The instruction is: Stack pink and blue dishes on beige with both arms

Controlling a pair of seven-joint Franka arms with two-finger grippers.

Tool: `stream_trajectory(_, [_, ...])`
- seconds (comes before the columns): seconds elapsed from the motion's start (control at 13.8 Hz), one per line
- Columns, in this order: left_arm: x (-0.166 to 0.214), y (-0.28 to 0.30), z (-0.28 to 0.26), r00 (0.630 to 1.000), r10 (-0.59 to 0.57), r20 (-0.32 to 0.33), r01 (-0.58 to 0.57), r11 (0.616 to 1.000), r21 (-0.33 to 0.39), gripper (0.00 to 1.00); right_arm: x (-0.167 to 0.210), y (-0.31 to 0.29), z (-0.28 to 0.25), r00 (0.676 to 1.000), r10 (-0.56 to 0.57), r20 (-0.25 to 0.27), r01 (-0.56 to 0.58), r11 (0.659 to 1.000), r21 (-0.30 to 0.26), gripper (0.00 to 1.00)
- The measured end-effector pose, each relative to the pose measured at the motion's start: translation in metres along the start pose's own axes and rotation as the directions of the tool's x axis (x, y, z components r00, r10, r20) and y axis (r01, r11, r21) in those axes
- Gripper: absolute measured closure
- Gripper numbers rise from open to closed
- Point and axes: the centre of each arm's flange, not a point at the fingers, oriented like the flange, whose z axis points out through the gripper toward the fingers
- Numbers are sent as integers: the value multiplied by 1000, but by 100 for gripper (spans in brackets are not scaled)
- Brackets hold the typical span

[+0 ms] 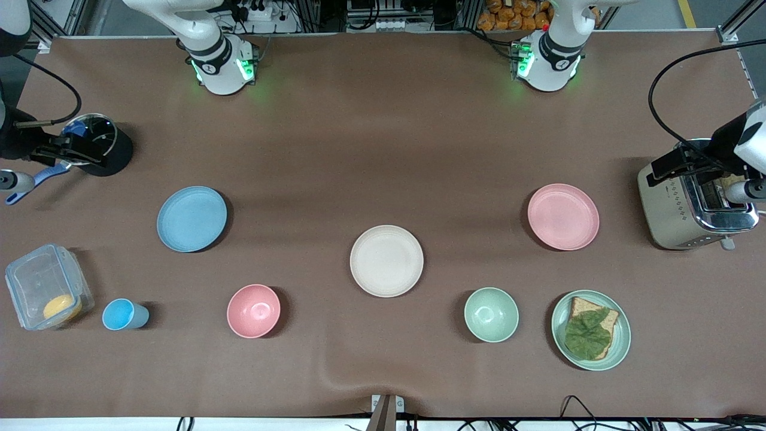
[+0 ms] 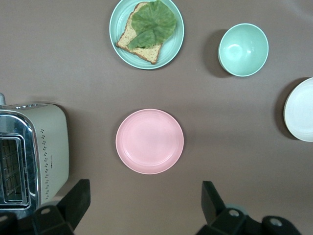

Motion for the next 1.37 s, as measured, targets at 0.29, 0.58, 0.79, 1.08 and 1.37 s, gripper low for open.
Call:
stream_trajectory(0.29, [0, -3, 0, 1000, -5, 0, 5, 1000, 0, 0, 0, 0, 0, 1000, 0, 0, 0, 1000, 0, 0])
stream_trajectory(0.58, [0, -4, 0, 1000, -7, 0, 7, 1000, 0, 0, 0, 0, 0, 1000, 0, 0, 0, 1000, 0, 0])
stream_trajectory(0.79, [2, -2, 3, 1000, -4, 5, 4, 1000, 1, 0, 0, 0, 0, 1000, 0, 2, 0, 1000, 0, 0])
stream_trajectory(1.08, [2, -3, 4, 1000, -6, 7, 6, 1000, 1, 0, 0, 0, 0, 1000, 0, 3, 0, 1000, 0, 0])
stream_trajectory(1.37, [2, -2, 4, 1000, -3, 7, 3, 1000, 1, 0, 0, 0, 0, 1000, 0, 3, 0, 1000, 0, 0])
